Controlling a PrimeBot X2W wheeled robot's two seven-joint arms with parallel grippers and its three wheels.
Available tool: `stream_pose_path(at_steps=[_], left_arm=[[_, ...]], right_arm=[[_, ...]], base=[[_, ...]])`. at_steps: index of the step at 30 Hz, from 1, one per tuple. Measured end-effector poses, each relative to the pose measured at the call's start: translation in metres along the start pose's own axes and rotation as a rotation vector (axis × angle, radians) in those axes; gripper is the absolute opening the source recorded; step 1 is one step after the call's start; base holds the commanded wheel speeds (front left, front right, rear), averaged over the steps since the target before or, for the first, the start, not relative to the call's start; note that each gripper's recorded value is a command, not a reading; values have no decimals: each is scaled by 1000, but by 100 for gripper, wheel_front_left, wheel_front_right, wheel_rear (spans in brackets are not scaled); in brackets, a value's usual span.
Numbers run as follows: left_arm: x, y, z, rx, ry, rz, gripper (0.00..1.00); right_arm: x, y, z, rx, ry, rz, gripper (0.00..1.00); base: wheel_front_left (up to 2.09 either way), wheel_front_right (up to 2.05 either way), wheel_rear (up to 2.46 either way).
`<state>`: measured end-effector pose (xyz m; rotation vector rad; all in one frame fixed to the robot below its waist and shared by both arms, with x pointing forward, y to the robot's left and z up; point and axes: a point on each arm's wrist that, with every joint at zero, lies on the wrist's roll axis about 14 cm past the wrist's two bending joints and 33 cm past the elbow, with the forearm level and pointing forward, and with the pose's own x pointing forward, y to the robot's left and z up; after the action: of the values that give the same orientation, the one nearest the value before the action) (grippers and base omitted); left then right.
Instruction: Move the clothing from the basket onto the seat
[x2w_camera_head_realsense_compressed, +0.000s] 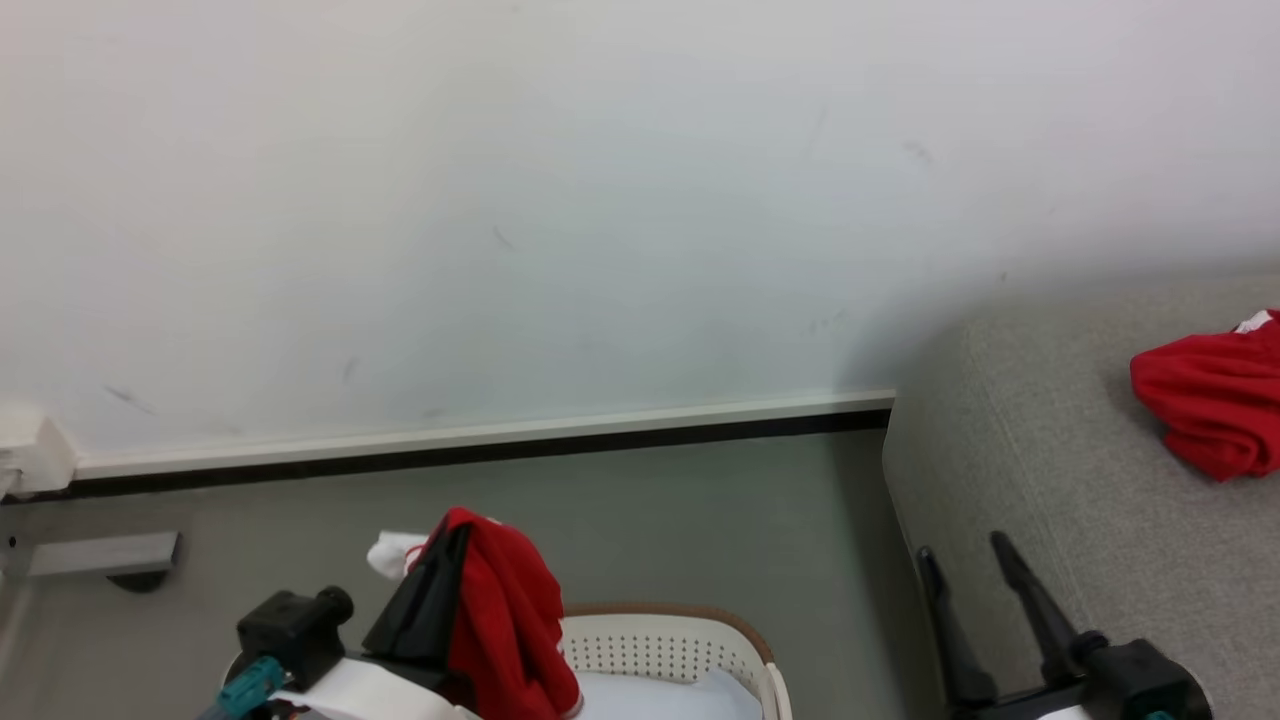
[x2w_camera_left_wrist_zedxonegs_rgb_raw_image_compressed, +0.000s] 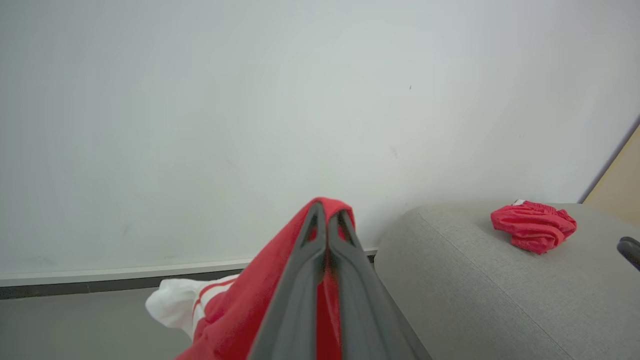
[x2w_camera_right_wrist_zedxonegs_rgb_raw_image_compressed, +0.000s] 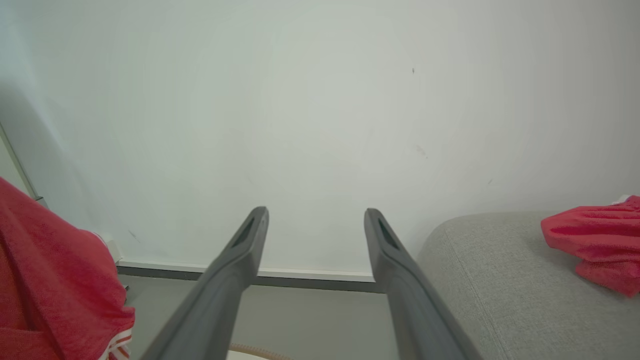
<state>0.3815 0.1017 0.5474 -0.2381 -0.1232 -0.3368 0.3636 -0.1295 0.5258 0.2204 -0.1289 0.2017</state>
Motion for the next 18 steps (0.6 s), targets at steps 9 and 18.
stream_pose_path(at_steps=[9,18], left_arm=[[-2,-24,36,28,-47,-90,0],[5,-74,55,24,-58,-271,0]], right_arm=[[0,87,-1,-38,2,274,100],[7,146,8,-167,-18,563,100]], base=[[0,0,0],[0,0,0]])
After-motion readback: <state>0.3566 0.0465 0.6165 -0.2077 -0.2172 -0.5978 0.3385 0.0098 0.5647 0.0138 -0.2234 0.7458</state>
